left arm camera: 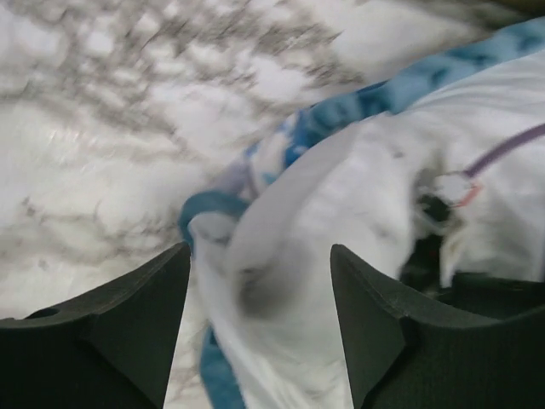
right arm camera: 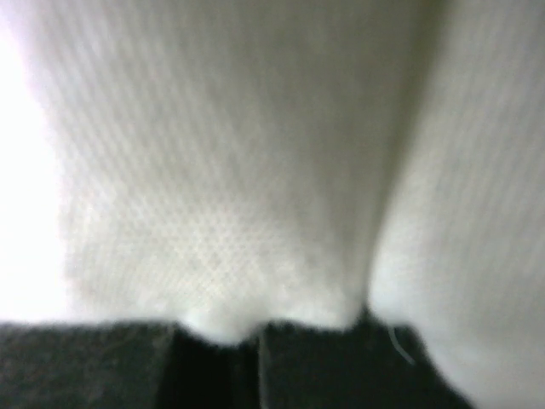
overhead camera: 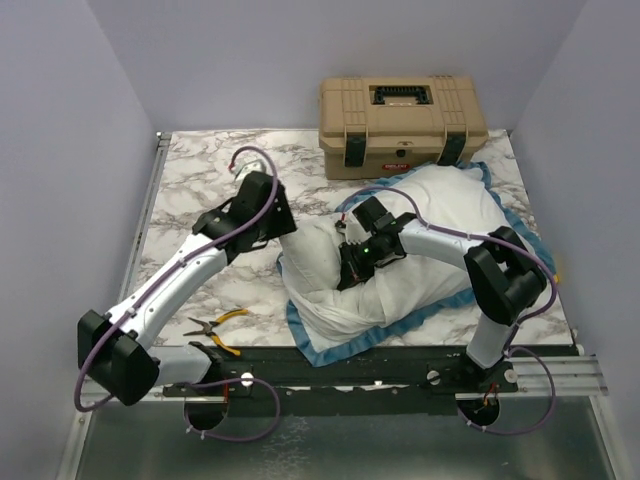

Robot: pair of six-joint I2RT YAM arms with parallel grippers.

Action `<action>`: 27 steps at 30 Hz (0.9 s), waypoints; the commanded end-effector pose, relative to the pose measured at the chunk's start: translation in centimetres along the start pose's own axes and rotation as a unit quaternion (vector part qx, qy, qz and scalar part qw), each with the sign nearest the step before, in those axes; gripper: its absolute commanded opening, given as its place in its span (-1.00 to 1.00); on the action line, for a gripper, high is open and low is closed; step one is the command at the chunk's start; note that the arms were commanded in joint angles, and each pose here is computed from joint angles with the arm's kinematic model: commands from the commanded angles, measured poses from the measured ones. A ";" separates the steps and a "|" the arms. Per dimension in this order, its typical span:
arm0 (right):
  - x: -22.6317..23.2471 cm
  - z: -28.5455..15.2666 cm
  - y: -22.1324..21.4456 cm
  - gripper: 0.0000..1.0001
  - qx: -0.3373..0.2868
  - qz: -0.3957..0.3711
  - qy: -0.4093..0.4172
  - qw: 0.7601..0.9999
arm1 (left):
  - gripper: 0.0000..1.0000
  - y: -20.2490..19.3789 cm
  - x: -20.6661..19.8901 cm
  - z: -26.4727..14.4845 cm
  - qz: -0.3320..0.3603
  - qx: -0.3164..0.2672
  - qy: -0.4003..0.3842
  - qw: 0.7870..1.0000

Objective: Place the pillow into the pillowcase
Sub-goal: Stuff the pillow into the pillowcase.

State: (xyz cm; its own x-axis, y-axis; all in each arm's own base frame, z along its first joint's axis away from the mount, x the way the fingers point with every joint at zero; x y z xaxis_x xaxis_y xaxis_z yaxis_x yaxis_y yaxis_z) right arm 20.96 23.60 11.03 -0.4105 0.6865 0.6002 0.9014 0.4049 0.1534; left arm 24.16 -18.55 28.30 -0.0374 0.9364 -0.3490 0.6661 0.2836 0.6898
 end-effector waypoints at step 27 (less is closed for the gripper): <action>7.2 -11.6 4.8 0.77 -0.152 -0.126 -0.101 0.975 | -1.00 -4.1 -4.1 3.5 -0.120 0.045 -0.356 0.926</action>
State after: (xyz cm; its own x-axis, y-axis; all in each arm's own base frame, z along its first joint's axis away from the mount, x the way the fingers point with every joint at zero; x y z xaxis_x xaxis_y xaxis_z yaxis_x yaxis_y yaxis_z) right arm 21.88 22.29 26.83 -0.6143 0.6728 0.4124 0.7639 0.3761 0.5244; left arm 25.31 -21.54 22.82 0.1763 0.5306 -0.8291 0.7353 0.4890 0.4693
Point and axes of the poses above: each gripper's point midway between its finger pads, its own z axis out along the fingers, its own x axis along the line the jaws close on, y = z × x, the point moved 9 cm from there along -z, back along the fingers, and after that the axes turned 2 degrees about -z, right-handed, at the moved point
